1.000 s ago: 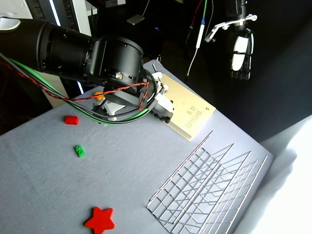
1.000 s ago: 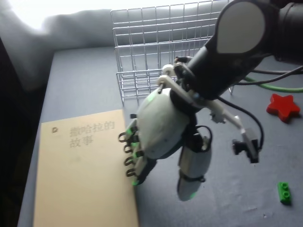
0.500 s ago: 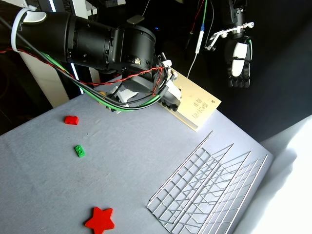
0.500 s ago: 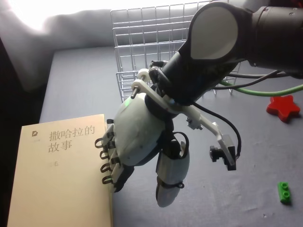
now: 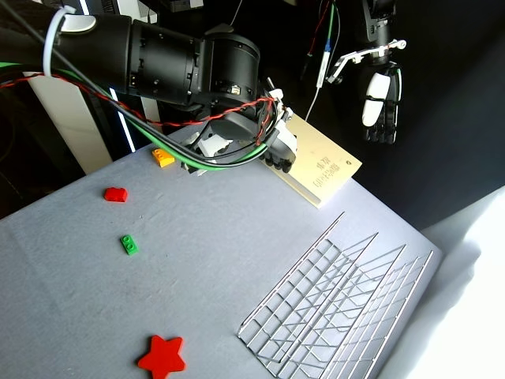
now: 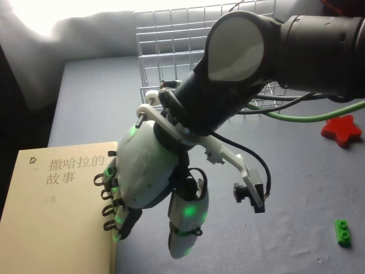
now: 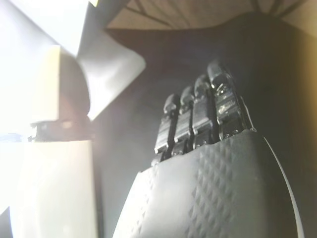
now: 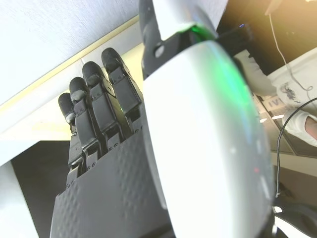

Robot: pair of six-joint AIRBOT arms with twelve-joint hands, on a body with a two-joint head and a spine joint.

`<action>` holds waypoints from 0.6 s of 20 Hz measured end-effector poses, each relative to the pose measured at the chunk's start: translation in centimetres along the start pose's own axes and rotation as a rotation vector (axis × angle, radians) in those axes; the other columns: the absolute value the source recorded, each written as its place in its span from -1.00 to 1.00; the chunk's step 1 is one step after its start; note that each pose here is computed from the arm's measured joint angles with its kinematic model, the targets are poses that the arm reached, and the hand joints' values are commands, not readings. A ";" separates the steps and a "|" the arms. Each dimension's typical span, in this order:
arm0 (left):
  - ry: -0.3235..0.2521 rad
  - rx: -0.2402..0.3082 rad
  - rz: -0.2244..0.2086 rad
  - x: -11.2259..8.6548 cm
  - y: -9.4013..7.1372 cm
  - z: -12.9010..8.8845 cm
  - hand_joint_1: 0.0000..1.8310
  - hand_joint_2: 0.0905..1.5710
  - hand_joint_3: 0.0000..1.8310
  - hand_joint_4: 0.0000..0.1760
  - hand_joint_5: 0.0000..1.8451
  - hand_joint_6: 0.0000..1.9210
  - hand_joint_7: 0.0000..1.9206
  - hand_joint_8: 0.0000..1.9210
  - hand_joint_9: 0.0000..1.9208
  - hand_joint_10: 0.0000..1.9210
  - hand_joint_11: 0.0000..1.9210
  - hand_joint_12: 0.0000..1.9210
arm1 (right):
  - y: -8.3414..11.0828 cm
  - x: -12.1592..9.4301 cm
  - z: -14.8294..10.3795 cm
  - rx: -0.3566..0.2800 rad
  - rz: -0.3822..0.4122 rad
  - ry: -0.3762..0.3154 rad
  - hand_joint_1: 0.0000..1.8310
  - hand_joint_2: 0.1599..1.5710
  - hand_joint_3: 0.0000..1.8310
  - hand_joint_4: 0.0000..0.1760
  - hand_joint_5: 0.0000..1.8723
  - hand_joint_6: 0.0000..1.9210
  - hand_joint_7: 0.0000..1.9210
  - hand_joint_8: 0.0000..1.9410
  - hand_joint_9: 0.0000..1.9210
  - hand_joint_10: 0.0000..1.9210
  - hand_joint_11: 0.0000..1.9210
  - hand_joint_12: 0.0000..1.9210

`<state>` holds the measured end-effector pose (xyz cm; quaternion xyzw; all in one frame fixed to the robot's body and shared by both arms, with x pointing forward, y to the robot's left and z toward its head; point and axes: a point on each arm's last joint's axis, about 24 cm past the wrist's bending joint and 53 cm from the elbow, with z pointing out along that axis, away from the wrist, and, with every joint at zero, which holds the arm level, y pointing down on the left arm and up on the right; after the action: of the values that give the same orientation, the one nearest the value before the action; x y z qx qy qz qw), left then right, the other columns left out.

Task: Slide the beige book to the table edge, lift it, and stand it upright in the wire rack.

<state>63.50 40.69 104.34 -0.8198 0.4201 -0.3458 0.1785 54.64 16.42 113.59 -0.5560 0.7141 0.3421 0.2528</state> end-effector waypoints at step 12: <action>0.037 0.001 0.014 1.1 0.5 0.6 0.15 0.30 -0.99 -1.00 -0.94 -0.99 -1.00 -1.00 -1.00 -1.00 -0.99 -1.00 | -0.4 0.3 0.4 0.006 0.001 -0.012 -0.80 0.41 -0.99 -1.00 -0.78 -1.00 -0.79 -1.00 -0.79 -1.00 -1.00 -0.48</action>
<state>64.12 39.57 104.06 -0.8102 0.4290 -0.3597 0.1736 54.92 16.47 113.02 -0.5528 0.7139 0.3433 0.2588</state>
